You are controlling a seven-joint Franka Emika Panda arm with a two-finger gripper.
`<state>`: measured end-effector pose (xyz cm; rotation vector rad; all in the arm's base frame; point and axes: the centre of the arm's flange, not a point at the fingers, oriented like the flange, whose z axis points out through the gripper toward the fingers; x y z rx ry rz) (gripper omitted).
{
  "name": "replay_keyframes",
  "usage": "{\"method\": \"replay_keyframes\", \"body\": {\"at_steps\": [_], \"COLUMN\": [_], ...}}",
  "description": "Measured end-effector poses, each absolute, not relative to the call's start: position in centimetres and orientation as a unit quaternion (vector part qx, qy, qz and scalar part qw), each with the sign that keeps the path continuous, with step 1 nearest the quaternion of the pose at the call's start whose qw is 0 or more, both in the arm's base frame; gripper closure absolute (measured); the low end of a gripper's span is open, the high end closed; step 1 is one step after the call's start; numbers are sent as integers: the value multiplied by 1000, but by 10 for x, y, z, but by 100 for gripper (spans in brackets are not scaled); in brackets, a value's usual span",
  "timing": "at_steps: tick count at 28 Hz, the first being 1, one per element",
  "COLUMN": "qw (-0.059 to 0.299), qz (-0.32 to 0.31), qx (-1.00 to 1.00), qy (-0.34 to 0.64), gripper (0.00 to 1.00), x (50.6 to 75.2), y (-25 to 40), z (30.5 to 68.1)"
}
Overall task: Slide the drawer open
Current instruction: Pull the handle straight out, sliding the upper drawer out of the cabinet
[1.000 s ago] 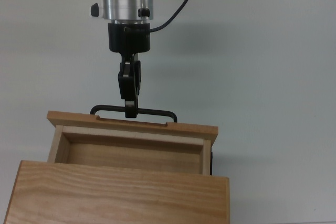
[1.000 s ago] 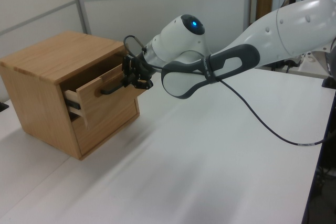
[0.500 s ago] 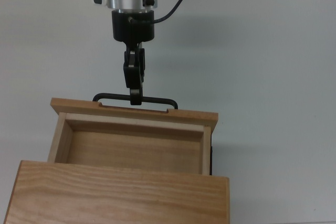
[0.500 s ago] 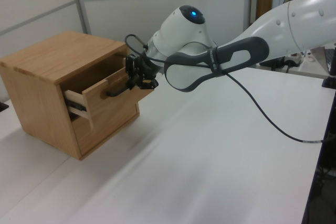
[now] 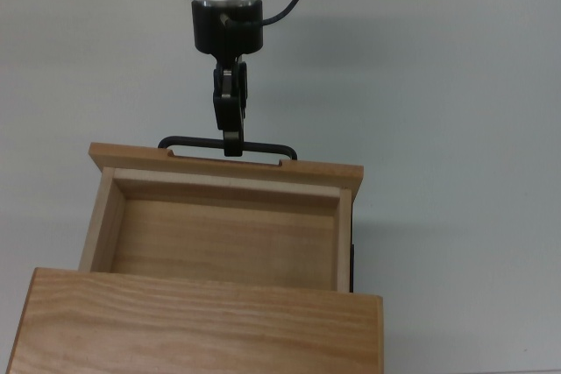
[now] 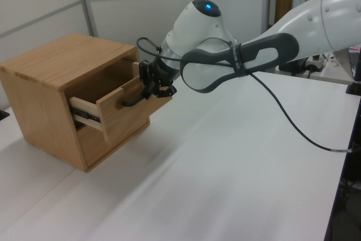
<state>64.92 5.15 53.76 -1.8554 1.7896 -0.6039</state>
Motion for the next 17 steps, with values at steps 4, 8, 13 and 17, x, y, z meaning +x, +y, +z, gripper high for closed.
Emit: {"method": "replay_keyframes", "body": {"at_steps": [4, 8, 13, 17], "qw": [228, 214, 190, 173], "qz": [-207, -194, -173, -159], "qx": [-685, -690, -696, -700], "qy": [660, 664, 670, 674], "gripper": [83, 83, 83, 83], "x": [643, 637, 627, 619], "y": [52, 52, 52, 51], "z": [541, 544, 548, 552]}}
